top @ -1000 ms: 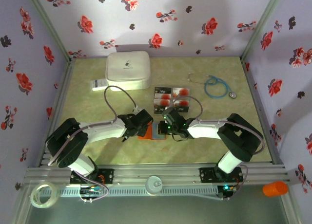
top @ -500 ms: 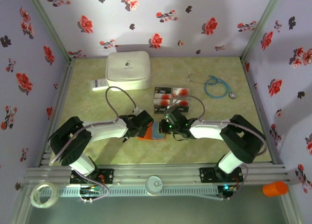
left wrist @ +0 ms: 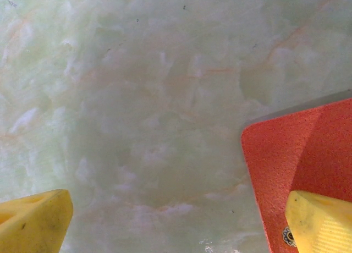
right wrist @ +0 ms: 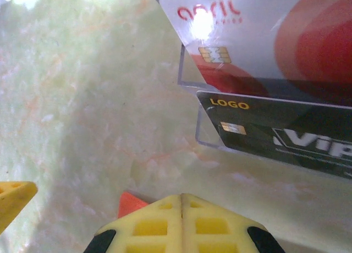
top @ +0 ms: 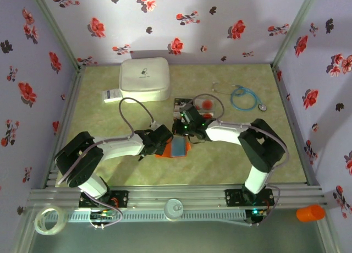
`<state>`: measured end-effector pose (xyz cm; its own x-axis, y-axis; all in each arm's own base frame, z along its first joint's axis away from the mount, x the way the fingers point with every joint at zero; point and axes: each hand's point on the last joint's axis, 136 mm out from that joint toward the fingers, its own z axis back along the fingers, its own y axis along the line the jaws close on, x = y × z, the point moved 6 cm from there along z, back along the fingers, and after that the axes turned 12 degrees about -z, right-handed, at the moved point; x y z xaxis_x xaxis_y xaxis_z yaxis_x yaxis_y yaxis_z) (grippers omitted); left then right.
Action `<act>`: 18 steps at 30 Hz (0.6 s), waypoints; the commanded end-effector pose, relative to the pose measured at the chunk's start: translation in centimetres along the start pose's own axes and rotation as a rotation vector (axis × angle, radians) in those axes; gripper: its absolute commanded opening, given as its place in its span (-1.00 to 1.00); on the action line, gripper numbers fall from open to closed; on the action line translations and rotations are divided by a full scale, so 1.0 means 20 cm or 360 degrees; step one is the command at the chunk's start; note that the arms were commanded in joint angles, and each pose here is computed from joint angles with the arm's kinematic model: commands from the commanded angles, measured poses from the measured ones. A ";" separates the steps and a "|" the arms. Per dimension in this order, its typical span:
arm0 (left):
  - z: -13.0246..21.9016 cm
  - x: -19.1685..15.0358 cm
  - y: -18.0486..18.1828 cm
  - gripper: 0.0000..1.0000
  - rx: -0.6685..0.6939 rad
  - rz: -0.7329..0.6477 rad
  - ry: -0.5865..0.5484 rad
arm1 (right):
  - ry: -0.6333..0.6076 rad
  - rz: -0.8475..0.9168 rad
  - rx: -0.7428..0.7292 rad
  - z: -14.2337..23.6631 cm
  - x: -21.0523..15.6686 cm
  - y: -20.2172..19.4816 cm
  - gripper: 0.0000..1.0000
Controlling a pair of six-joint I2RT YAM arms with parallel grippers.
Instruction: Put the credit cards into the card holder
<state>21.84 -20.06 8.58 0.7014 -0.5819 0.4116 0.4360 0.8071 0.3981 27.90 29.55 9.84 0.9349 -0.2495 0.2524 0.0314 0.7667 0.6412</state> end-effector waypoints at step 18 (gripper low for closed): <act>0.02 0.00 0.02 0.99 0.0053 -0.0018 0.0007 | -0.0113 -0.0095 -0.0156 -0.11 0.19 -0.18 -1.00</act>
<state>21.85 -20.04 8.59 0.7009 -0.5824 0.4117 0.4349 0.8065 0.4005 31.04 28.14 6.99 0.9208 -0.3129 0.2329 0.1147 0.7879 0.6051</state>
